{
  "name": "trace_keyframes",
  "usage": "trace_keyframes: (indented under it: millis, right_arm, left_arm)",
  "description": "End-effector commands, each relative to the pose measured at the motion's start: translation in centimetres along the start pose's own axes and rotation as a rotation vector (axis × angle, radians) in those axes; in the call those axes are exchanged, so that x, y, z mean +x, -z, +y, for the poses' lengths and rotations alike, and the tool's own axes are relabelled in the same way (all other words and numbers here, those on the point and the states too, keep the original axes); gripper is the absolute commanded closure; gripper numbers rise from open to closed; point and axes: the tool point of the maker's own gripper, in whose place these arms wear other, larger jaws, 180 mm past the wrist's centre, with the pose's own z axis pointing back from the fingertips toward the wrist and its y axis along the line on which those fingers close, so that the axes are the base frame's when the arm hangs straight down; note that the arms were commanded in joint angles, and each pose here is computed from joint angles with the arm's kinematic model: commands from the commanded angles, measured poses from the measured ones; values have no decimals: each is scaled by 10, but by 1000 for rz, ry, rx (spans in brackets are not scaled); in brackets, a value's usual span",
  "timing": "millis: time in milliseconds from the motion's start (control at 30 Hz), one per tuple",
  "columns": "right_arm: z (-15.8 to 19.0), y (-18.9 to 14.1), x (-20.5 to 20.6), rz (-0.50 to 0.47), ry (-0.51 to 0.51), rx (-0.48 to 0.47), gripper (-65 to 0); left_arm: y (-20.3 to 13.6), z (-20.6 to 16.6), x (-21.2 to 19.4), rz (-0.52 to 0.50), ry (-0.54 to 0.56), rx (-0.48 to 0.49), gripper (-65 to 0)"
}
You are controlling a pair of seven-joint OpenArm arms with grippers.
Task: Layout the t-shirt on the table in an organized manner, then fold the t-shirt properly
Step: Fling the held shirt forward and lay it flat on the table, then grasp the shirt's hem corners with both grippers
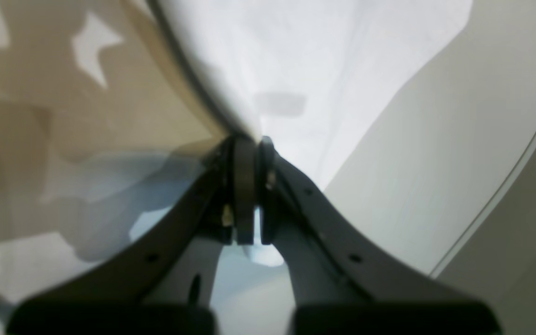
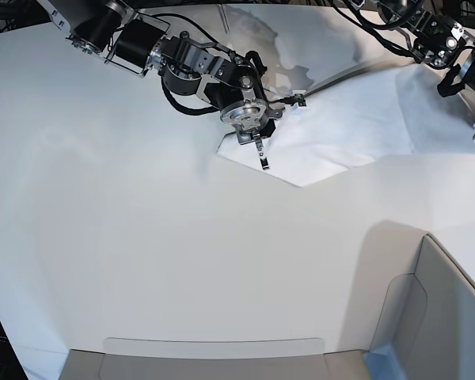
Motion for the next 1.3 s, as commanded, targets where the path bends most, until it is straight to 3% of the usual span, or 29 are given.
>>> trace_keyframes:
  millis: [0, 67, 333, 433, 500, 767, 1033, 1133, 1267]
  right_arm:
    - [-7, -7, -5, 14, -2, -29, 0]
    - [-18, -21, -4, -16, 54, -75, 0]
    - [-97, -113, -53, -135, 508, -391, 0]
    - [-110, -119, -79, -132, 638, -442, 0]
    - [-113, -121, -88, -182, 708, -471, 0]
    - [-139, -160, -85, -676, 991, -649, 0]
    - [-156, -252, -131, -1248, 1214, -887, 0]
    - [-152, -278, -150, -1377, 1246, -960, 0]
    - [-144, -293, -157, -1469, 1254, -983, 0]
  left_arm:
    - [3, 2, 12, -51, -2, 11, -50]
    - [2, 2, 10, -47, 1, 10, -50]
    - [-13, 6, -12, 41, 49, -41, -48]
    - [-16, 8, -23, 97, 58, -44, -48]
    - [-19, 10, -29, 128, 67, -51, -47]
    - [-30, 10, -67, 286, 73, -58, -47]
    - [-41, 13, -90, 349, 67, -50, -45]
    - [-39, 33, -86, 338, 4, 17, -29]
    - [-31, 57, -68, 286, -54, 95, -30]
